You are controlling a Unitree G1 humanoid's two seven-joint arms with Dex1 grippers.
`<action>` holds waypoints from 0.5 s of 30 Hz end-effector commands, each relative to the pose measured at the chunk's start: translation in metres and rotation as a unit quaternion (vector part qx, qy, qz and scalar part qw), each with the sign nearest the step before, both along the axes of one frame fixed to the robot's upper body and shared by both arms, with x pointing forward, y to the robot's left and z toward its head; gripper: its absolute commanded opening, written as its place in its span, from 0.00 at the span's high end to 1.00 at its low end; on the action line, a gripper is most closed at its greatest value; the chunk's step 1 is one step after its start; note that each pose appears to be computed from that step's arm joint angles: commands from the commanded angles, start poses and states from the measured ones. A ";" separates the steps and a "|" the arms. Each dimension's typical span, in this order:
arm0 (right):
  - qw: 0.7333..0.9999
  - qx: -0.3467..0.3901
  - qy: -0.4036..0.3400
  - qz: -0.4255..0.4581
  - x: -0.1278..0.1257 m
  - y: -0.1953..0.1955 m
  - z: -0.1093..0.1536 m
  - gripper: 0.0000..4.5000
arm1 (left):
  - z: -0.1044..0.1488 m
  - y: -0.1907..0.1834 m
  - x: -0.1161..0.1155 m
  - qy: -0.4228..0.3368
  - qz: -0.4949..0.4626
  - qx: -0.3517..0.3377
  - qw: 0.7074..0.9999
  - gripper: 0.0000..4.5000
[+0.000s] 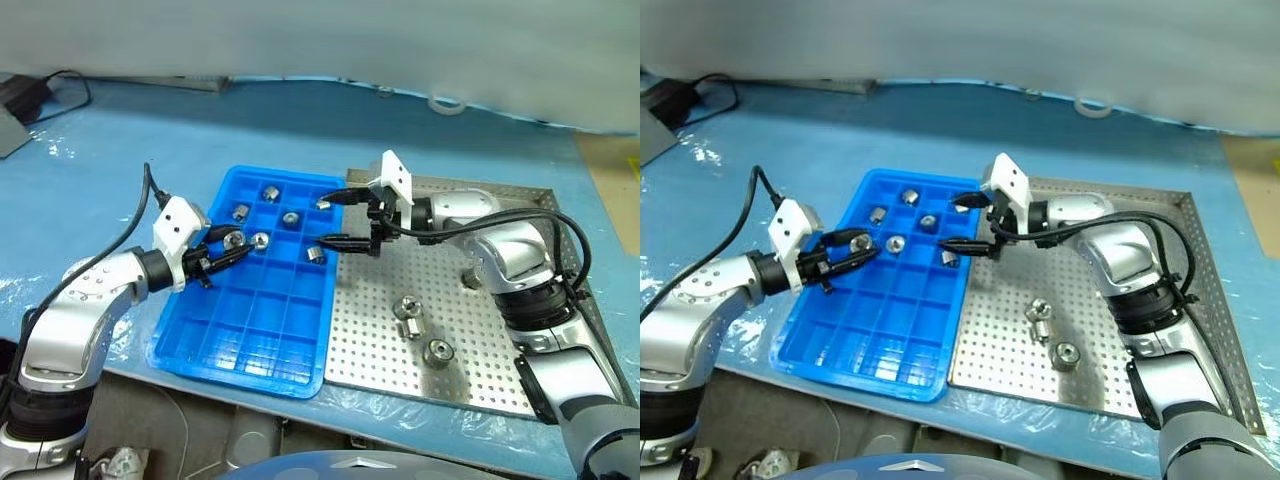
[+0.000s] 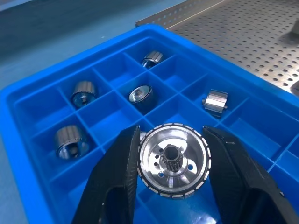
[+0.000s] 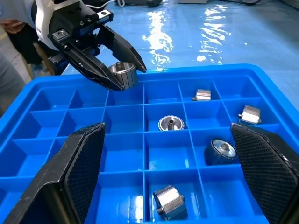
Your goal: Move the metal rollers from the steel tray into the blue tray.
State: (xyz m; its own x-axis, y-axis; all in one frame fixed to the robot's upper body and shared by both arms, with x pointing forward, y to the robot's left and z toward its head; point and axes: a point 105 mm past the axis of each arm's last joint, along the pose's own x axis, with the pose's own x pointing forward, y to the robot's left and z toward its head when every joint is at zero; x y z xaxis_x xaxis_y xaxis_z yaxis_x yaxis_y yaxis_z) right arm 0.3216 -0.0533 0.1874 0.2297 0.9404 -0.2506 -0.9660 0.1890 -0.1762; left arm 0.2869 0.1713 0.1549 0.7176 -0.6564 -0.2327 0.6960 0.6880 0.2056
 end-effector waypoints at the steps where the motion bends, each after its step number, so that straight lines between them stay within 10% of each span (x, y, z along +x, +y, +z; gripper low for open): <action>1: 1.000 -0.005 -0.023 0.016 0.004 0.001 0.001 0.00 | 0.005 0.015 0.004 -0.003 0.054 -0.015 0.998 0.61; 15: 0.998 -0.022 -0.053 -0.013 0.021 -0.010 -0.015 0.00 | -0.042 0.020 0.026 0.031 0.115 0.034 0.992 0.61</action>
